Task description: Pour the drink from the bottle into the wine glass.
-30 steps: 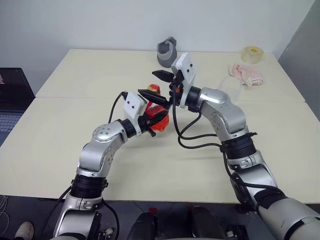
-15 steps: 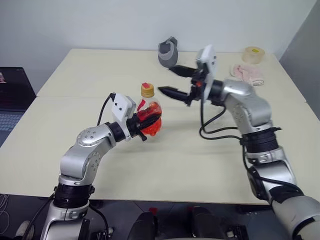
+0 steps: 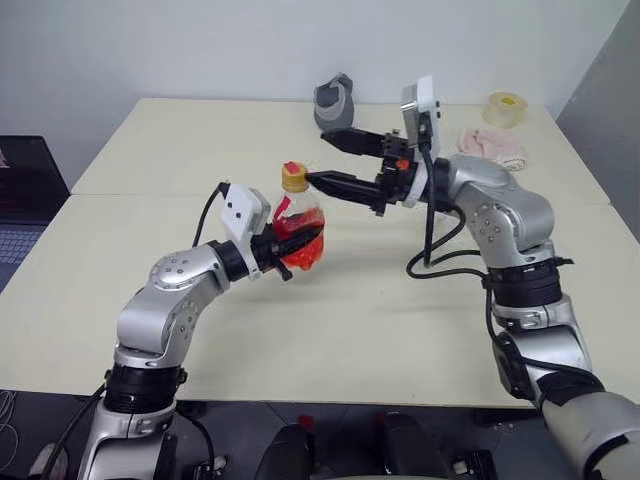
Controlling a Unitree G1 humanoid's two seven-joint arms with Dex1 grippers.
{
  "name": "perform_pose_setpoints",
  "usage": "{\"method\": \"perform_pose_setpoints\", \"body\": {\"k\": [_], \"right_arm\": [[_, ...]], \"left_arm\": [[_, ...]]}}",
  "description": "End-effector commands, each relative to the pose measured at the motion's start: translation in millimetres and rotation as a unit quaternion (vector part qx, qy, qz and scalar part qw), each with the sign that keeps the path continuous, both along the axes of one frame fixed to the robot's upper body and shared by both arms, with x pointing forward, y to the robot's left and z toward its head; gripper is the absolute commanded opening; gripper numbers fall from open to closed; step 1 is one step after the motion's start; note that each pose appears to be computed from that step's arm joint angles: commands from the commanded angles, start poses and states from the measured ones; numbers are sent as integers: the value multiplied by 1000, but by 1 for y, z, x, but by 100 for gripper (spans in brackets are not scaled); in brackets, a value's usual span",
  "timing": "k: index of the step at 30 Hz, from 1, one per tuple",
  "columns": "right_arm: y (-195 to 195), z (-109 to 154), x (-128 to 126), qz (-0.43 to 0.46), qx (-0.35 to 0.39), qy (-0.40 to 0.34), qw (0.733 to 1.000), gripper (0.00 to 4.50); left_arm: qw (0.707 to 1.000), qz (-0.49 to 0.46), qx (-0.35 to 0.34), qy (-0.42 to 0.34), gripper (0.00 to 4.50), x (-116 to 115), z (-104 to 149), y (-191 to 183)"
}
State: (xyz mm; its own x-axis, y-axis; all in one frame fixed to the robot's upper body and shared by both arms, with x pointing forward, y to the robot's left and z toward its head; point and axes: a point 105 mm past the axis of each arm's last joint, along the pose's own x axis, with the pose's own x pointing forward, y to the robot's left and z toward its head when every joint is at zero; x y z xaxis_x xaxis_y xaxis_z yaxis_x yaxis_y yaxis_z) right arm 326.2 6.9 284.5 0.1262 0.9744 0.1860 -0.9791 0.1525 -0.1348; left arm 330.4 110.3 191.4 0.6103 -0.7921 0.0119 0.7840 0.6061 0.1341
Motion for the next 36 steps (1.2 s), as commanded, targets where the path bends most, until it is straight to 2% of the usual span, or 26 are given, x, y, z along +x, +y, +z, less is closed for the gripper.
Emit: {"method": "perform_pose_setpoints", "body": {"k": [1,6,10,23,36], "right_arm": [[10,12,2,-12,16,-26,999,450],[15,13,21,-62,25,-26,997,450],[14,12,27,-78,27,-29,996,450],[-5,11,25,-86,14,-30,996,450],[-29,6,11,-69,-11,-16,997,450]], "left_arm": [[999,-22,0,-44,90,-1,15,-7],[998,-33,0,-51,90,-2,14,-11],[998,-37,-1,-50,90,-4,13,-13],[998,-32,0,-49,88,-5,13,-9],[998,-35,-1,-51,87,-3,15,-11]]}}
